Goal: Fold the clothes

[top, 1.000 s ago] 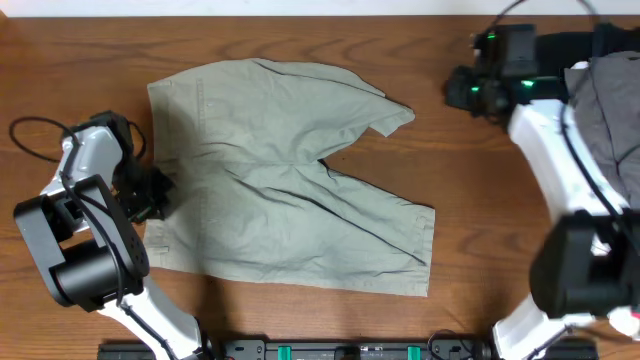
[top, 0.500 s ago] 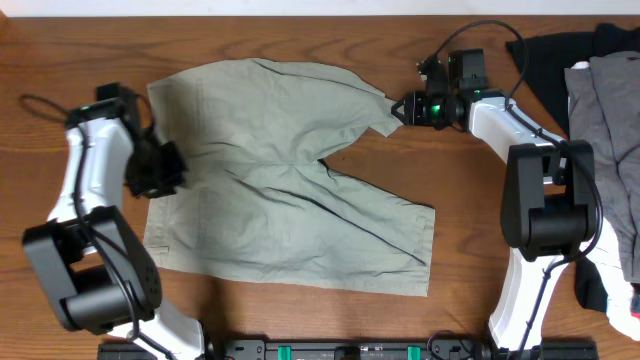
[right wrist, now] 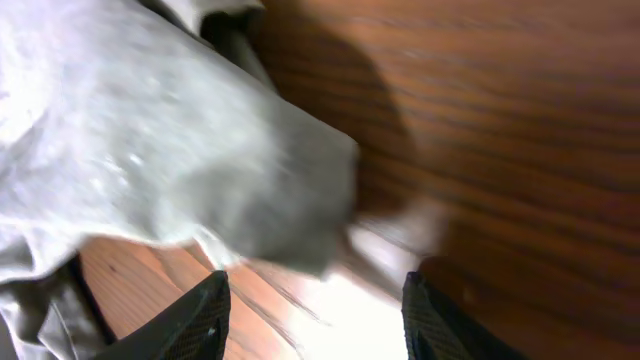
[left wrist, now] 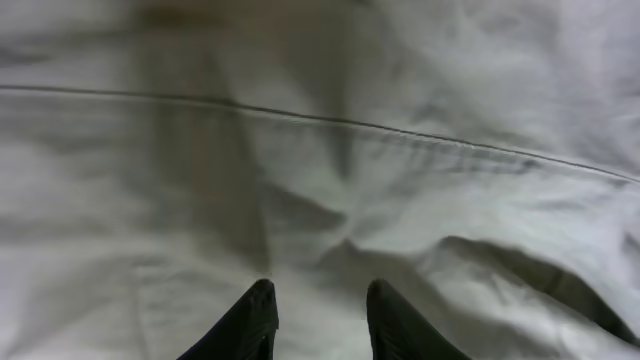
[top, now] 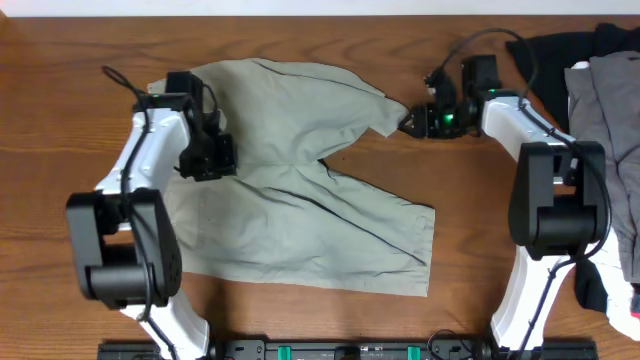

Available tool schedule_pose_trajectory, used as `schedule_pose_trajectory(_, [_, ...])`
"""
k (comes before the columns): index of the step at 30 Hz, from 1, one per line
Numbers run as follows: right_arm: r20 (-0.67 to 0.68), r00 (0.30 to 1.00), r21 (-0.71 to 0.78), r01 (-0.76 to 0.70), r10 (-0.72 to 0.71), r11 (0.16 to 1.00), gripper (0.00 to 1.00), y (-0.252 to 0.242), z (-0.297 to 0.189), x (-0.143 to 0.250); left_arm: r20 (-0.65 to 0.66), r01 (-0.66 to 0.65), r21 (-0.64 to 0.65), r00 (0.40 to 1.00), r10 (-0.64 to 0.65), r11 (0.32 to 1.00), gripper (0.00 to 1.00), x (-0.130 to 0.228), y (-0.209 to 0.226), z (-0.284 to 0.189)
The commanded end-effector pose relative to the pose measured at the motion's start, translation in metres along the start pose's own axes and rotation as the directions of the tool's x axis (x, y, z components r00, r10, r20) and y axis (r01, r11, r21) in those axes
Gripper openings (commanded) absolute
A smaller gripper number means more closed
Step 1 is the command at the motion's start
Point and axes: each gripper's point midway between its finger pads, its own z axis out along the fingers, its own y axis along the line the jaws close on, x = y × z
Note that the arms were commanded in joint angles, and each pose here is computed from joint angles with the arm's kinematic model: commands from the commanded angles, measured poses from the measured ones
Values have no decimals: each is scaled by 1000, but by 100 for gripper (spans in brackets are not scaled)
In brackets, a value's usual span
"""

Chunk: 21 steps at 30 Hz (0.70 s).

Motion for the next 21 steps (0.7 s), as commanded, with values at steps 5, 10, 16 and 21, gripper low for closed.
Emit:
schedule_pose_trajectory(5, [18,998,-35,56,-55,998,52,4,-1,-4,-110,-26,-23,994,23,999,32,11,5,39])
schedule_pose_trajectory(10, [29,994,-39,105,-104,994,47,18,8,-8,-119,-24,-24,993,21,999,32,11,7,44])
schedule_pose_trajectory(16, [17,994,78,106,-108,991,31,13,17,-8,-110,-26,-23,994,23,999,32,9,6,45])
schedule_pose_trajectory(21, [31,992,134,116,-121,984,6,5,16,-13,-107,-26,-23,994,24,999,32,8,6,45])
